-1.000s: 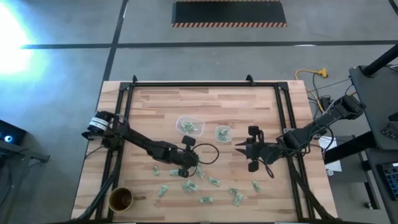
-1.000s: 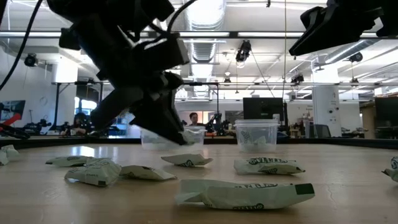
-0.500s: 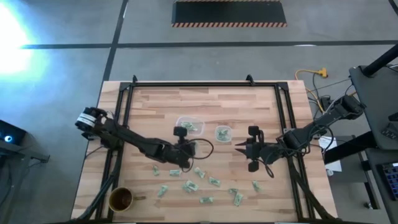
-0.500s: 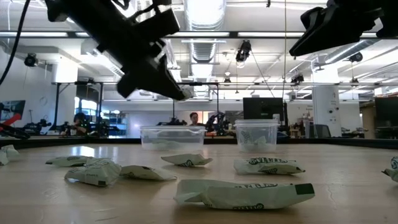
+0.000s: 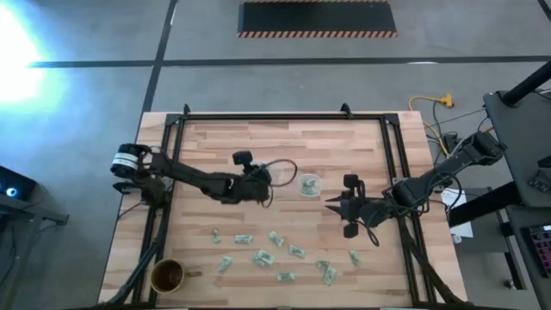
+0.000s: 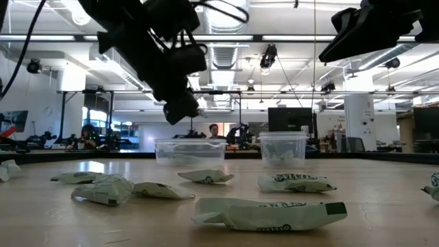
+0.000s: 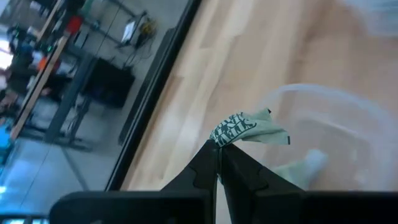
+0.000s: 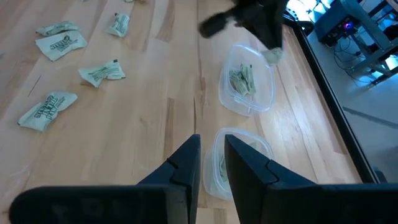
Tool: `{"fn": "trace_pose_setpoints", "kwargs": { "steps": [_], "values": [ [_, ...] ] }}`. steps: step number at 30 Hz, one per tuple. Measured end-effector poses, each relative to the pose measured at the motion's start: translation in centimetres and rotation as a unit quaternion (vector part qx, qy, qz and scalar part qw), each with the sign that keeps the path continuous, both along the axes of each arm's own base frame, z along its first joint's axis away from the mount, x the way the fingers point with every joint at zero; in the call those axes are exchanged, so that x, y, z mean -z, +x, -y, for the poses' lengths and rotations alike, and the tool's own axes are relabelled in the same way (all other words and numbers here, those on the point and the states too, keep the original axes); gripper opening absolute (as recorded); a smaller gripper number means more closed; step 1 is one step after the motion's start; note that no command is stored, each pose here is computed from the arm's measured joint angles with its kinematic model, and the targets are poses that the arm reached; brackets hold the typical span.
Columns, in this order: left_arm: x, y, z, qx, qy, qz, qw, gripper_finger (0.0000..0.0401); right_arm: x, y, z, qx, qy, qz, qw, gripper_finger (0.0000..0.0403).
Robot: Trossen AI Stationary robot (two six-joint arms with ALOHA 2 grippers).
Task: Pick and place items into bin
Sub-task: Put the green stevia packet into the left transparent bin, then put the green stevia packet into the right transparent bin
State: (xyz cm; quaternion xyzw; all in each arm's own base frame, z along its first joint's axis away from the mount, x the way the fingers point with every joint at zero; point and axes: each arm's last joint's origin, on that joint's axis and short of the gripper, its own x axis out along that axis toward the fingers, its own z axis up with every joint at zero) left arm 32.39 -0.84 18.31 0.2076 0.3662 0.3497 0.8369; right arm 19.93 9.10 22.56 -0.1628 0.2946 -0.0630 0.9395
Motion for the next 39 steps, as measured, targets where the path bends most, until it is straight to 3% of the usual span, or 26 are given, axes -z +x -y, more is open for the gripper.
{"fn": "trace_pose_setpoints", "kwargs": {
  "steps": [8, 17, 22, 31, 39],
  "values": [
    [0.1, 0.0, -0.7, -0.020, -0.012, 0.013, 1.000, 0.0008, 0.1, 0.0, 0.0, -0.001, -0.002, -0.002, 1.000, 0.0059],
    [0.4, -0.2, -0.6, -0.012, -0.023, -0.003, 1.000, 0.0089, 0.1, 0.0, 0.0, 0.001, 0.001, -0.001, 1.000, 0.0058],
    [-0.2, -0.4, 0.2, -0.002, -0.030, 0.005, 1.000, 0.0114, 0.2, -0.1, 0.0, 0.004, 0.010, -0.001, 1.000, 0.0057],
    [-3.4, -2.2, 5.1, 0.092, -0.071, 0.028, 0.993, 0.0118, 1.1, -0.4, -0.7, -0.083, 0.125, -0.055, 0.987, 0.0057],
    [-4.6, -4.6, 10.0, 0.176, -0.082, 0.041, 0.980, 0.0118, 2.9, -1.3, -1.3, -0.099, 0.200, -0.087, 0.971, 0.0057]
  ]
}}
